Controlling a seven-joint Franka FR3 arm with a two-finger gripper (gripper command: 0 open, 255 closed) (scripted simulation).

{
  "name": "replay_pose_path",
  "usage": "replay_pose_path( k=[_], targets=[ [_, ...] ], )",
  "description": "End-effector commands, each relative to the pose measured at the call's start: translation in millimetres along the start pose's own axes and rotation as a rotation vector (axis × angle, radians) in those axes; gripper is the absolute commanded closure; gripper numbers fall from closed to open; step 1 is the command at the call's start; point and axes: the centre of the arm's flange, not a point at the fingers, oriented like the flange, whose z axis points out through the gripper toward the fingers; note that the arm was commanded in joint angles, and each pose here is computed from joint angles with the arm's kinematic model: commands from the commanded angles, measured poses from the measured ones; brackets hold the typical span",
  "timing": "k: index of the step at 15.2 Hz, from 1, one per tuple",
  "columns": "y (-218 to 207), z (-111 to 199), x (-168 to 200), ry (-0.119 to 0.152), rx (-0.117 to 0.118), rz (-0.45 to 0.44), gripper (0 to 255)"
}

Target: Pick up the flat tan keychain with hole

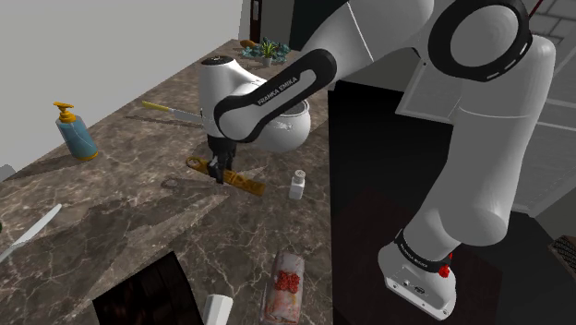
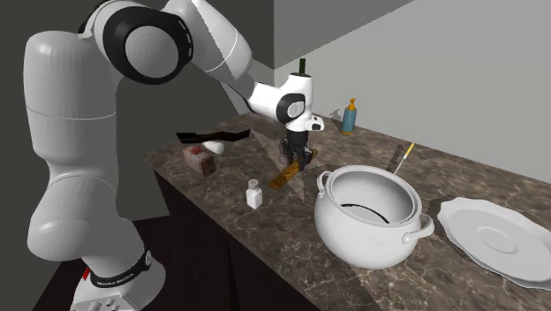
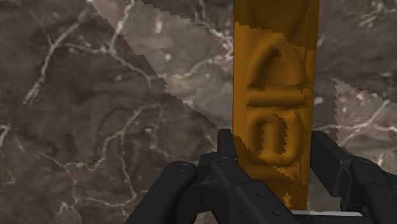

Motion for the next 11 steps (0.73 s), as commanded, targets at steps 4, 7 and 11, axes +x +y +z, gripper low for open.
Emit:
replay_pose_path(
  k=[4, 7, 11],
  targets=[
    [0.4, -25.9, -0.1, 0.0, 0.0, 0.0, 255],
    [0.6, -41.8, -0.1, 0.0, 0.0, 0.0, 255],
    [0.7, -53.1, -0.2, 0.0, 0.0, 0.0, 255]
  ],
)
